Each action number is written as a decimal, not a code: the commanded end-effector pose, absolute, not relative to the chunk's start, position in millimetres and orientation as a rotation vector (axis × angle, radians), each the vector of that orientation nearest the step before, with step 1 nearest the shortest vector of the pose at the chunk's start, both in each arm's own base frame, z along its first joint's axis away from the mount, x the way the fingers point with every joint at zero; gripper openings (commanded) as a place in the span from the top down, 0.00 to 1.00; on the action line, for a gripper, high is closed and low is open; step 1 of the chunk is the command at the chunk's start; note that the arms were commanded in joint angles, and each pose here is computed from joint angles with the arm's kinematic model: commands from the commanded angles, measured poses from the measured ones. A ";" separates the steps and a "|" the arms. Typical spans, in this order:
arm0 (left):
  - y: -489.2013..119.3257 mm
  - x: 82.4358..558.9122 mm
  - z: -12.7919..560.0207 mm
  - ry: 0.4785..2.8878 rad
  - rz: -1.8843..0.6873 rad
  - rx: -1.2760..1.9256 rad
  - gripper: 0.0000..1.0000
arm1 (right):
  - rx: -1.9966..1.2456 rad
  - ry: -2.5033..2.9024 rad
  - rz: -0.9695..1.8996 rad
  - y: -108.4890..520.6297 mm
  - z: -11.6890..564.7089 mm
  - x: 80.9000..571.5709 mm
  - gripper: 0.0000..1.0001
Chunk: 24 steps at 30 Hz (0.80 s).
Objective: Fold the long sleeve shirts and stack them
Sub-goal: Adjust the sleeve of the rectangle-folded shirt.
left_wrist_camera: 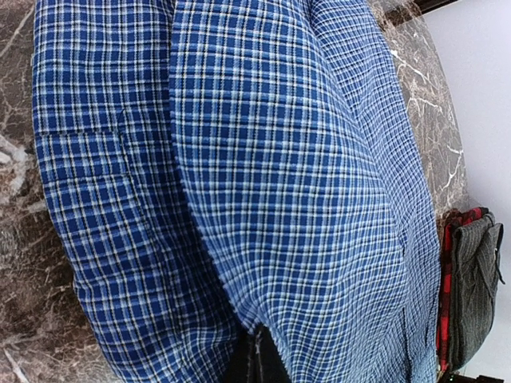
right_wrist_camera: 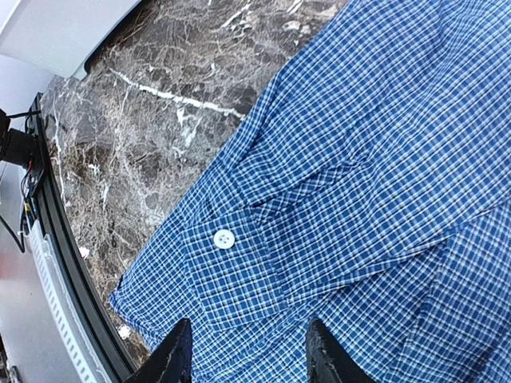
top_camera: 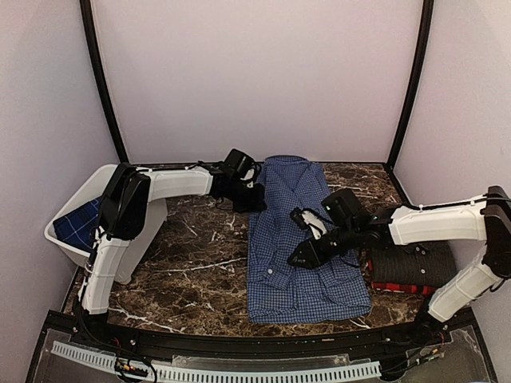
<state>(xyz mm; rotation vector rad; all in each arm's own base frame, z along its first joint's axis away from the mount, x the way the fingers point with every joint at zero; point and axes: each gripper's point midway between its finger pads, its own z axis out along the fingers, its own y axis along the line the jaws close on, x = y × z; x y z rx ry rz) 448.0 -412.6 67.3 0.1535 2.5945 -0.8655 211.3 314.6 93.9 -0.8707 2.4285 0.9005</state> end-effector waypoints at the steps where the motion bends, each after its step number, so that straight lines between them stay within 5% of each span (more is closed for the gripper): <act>1: -406.2 444.3 65.3 2.612 -0.824 0.152 0.97 | -0.763 2.388 0.840 307.7 113.2 232.2 0.55; 9: -407.3 454.8 84.8 2.564 -0.796 0.193 0.66 | -0.402 2.379 0.783 271.8 134.0 291.0 0.55; 24: -377.8 444.8 116.8 2.562 -0.762 0.188 0.63 | -0.342 2.238 1.052 329.5 168.4 394.7 0.63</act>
